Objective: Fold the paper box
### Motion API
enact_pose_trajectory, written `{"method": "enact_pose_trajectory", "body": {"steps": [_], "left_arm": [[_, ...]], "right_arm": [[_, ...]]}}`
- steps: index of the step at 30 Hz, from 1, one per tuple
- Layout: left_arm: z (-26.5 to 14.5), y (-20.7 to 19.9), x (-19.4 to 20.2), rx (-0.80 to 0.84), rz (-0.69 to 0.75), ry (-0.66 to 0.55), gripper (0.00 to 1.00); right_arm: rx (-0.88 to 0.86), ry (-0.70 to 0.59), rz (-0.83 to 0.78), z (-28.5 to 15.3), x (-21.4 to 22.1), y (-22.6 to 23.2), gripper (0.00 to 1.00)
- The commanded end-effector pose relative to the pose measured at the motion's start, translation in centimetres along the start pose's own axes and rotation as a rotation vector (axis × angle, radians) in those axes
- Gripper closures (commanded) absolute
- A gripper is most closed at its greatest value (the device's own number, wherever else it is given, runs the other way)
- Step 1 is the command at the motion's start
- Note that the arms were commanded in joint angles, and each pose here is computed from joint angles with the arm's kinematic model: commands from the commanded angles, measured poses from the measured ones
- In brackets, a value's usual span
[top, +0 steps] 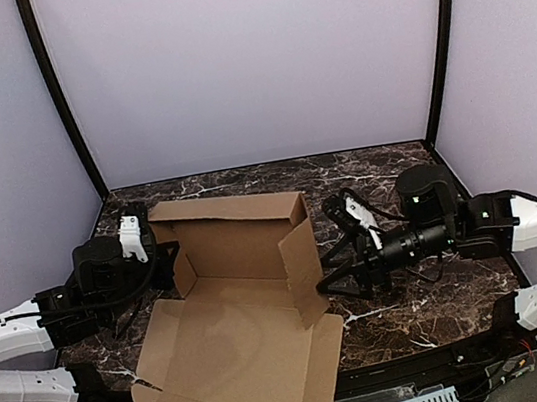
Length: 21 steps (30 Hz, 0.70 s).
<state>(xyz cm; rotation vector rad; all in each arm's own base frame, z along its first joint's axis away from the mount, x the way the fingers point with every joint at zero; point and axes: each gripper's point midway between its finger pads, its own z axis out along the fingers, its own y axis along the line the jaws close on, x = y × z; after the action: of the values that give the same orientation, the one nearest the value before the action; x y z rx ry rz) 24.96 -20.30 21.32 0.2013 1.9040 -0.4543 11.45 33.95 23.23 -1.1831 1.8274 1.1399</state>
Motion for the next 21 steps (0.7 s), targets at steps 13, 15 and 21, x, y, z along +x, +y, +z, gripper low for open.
{"method": "enact_pose_trajectory", "body": {"steps": [13, 15, 21], "left_arm": [[1.3, 1.3, 0.7, -0.115, -0.066, 0.019, 0.99], [1.5, 1.5, 0.9, -0.133, -0.073, 0.024, 0.99], [1.8, 2.0, 1.5, -0.172, -0.095, 0.036, 0.99]], "right_arm": [[0.532, -0.149, -0.018, 3.3, -4.7, -6.4, 0.33], [0.58, -0.173, 0.002, 3.4, -5.0, -7.2, 0.34], [0.695, -0.208, 0.038, 3.8, -5.6, -9.2, 0.36]]}}
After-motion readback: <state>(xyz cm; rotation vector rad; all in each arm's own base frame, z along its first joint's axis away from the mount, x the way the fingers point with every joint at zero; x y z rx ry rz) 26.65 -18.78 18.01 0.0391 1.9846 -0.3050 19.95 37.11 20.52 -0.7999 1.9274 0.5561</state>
